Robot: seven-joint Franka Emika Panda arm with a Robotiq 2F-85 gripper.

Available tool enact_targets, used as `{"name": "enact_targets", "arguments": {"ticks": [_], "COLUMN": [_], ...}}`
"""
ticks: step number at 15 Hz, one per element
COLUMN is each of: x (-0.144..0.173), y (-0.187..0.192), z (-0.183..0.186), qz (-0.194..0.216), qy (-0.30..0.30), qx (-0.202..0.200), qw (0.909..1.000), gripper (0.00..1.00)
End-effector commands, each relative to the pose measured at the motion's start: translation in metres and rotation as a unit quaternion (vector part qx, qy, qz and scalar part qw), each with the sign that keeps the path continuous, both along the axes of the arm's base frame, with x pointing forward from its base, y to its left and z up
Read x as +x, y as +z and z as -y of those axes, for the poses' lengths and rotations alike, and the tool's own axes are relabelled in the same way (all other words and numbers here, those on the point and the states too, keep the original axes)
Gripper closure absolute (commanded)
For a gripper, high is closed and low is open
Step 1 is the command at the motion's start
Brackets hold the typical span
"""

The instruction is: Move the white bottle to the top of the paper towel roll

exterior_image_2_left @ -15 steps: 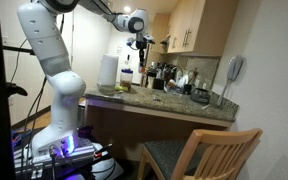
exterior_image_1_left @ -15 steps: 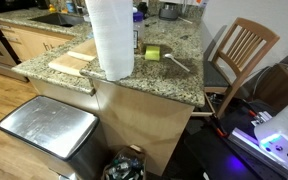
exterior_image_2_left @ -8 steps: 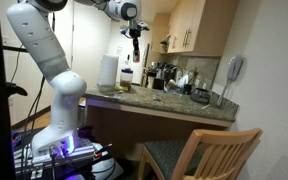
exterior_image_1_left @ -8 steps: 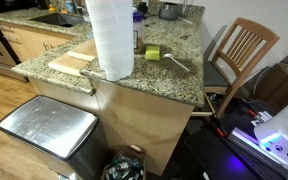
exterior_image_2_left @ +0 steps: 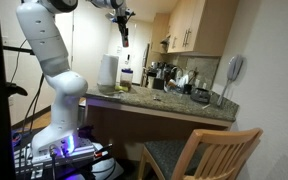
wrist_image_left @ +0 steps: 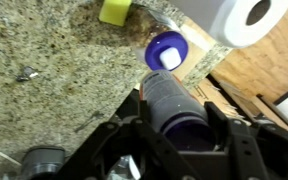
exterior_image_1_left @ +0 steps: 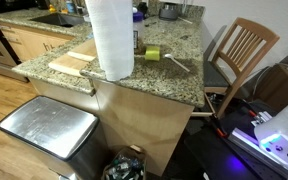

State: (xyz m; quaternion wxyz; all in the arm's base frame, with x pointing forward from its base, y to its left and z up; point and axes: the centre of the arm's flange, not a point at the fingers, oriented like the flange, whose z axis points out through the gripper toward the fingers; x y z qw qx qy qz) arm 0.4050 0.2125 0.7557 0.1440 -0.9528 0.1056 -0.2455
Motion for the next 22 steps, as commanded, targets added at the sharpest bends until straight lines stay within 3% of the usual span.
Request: {"name": "enact_targets", "arguments": {"ticks": [1, 2, 4, 5, 6, 8, 15, 19, 20, 22], "x": [0.016, -0.006, -0.005, -0.002, 0.003, 0.01, 0.03, 0.034, 0.006, 0.016], "y": [0.042, 0.019, 0.027, 0.027, 0.017, 0.016, 0.074, 0.068, 0.034, 0.032], "z": [-0.072, -0.045, -0.069, -0.071, -0.065, -0.075, -0.171, -0.213, -0.179, -0.191], "qz": [0.023, 0.019, 0.025, 0.025, 0.002, -0.006, 0.009, 0.007, 0.013, 0.011], "qy": [0.091, 0.049, 0.074, 0.078, 0.085, 0.096, 0.145, 0.178, 0.167, 0.174], "qx": [-0.008, 0.0, 0.004, 0.004, 0.01, -0.007, -0.088, -0.088, -0.093, -0.086], "qw": [0.9956, 0.9986, 0.9969, 0.9966, 0.9963, 0.9953, 0.9855, 0.98, 0.9815, 0.981], "gripper": [0.72, 0.47, 0.47, 0.72, 0.72, 0.72, 0.72, 0.72, 0.47, 0.47]}}
